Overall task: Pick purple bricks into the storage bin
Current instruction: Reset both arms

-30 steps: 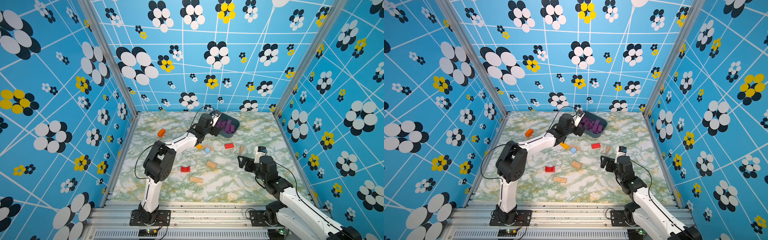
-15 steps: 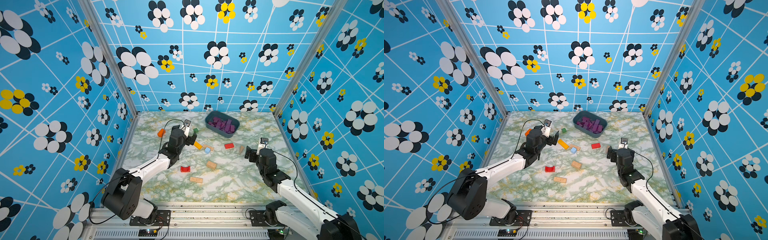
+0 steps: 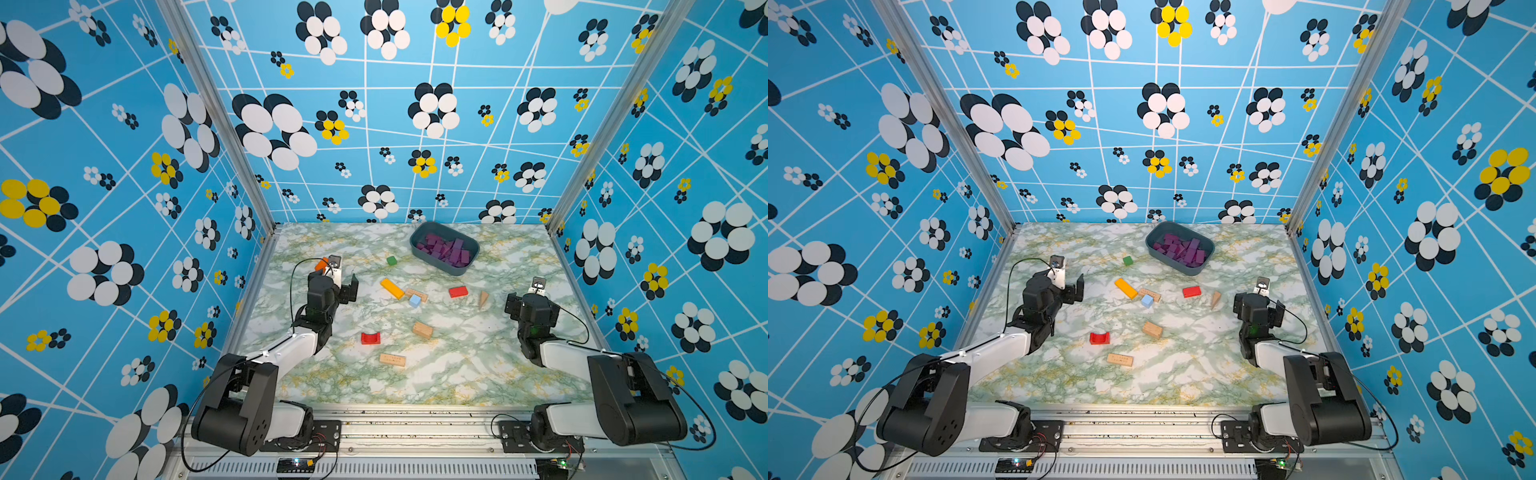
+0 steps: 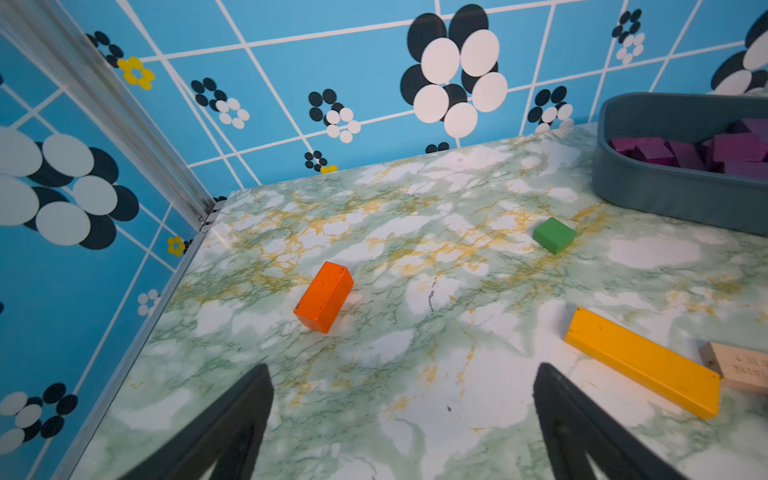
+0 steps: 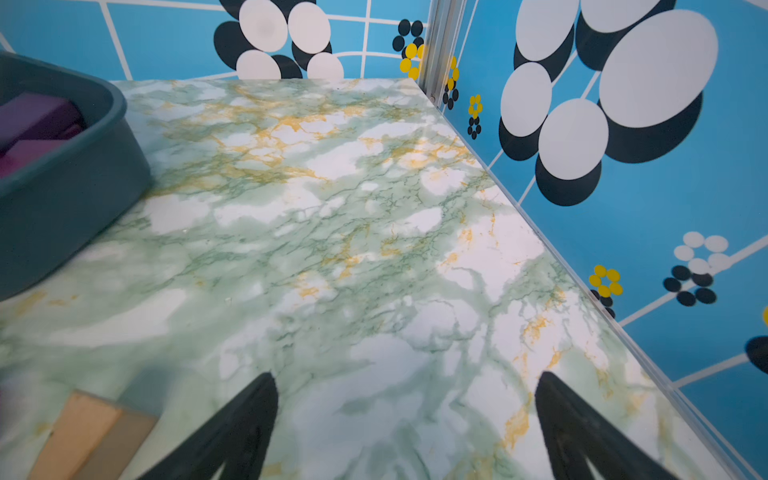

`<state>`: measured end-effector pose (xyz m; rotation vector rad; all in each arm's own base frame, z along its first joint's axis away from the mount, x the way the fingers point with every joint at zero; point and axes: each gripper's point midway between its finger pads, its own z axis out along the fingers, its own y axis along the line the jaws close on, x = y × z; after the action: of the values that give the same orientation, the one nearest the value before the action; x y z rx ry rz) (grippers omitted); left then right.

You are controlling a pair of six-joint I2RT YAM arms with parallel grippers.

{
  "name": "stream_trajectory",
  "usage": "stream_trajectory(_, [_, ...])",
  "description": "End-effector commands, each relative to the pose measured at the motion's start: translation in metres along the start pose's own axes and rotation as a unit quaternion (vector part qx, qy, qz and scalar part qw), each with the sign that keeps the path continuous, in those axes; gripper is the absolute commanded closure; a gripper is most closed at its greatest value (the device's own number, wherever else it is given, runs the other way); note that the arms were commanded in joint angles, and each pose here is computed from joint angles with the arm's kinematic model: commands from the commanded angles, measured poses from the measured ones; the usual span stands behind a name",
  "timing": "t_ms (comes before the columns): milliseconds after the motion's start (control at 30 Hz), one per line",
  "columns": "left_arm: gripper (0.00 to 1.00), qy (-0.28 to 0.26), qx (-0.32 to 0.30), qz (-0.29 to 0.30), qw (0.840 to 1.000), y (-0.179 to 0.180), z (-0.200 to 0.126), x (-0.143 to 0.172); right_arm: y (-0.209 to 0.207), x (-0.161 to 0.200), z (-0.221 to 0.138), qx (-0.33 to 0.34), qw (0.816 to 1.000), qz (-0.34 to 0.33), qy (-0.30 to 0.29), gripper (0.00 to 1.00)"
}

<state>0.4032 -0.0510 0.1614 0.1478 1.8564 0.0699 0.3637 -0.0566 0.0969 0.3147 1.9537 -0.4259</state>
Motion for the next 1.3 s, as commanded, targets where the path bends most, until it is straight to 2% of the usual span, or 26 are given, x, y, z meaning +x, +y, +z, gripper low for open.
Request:
stream_trajectory(0, [0.01,-0.015,0.0,-0.045,0.999,0.02,-0.001,0.0,0.011,-0.021,0.018,-0.025,0.999,0.034,-0.023,0.01])
stream_trajectory(67, [0.01,-0.019,-0.018,-0.041,0.999,0.032,-0.003,0.003,0.024,-0.021,0.022,-0.054,0.998,0.017,0.0,0.01])
stream_trajectory(133, [0.01,-0.022,-0.032,-0.04,0.998,0.041,-0.006,0.007,0.03,-0.021,0.021,-0.071,0.997,0.011,-0.007,0.01])
stream_trajectory(333, [0.01,-0.028,-0.017,-0.044,0.998,0.038,-0.009,0.007,0.03,-0.02,0.018,-0.076,0.997,0.014,-0.018,0.01])
stream_trajectory(467, [0.01,-0.039,-0.016,-0.047,0.998,0.038,-0.017,0.009,0.024,-0.013,0.012,-0.075,0.995,0.031,-0.061,0.01])
stream_trajectory(600, [0.0,-0.046,-0.006,-0.043,0.998,0.034,-0.021,0.01,0.02,-0.011,0.011,-0.062,0.996,0.035,-0.055,0.01])
stream_trajectory(733, [0.01,-0.034,-0.013,-0.051,0.998,0.036,-0.023,0.021,0.021,-0.011,0.012,-0.065,0.996,0.033,-0.057,0.01])
stream_trajectory(967, [0.01,0.018,0.002,-0.05,0.999,0.03,0.003,0.047,0.021,-0.011,0.011,-0.066,0.996,0.032,-0.058,0.01])
stream_trajectory(1267, [0.01,0.032,0.009,-0.07,0.997,0.034,0.015,0.064,0.021,-0.011,0.011,-0.066,0.996,0.033,-0.059,0.01])
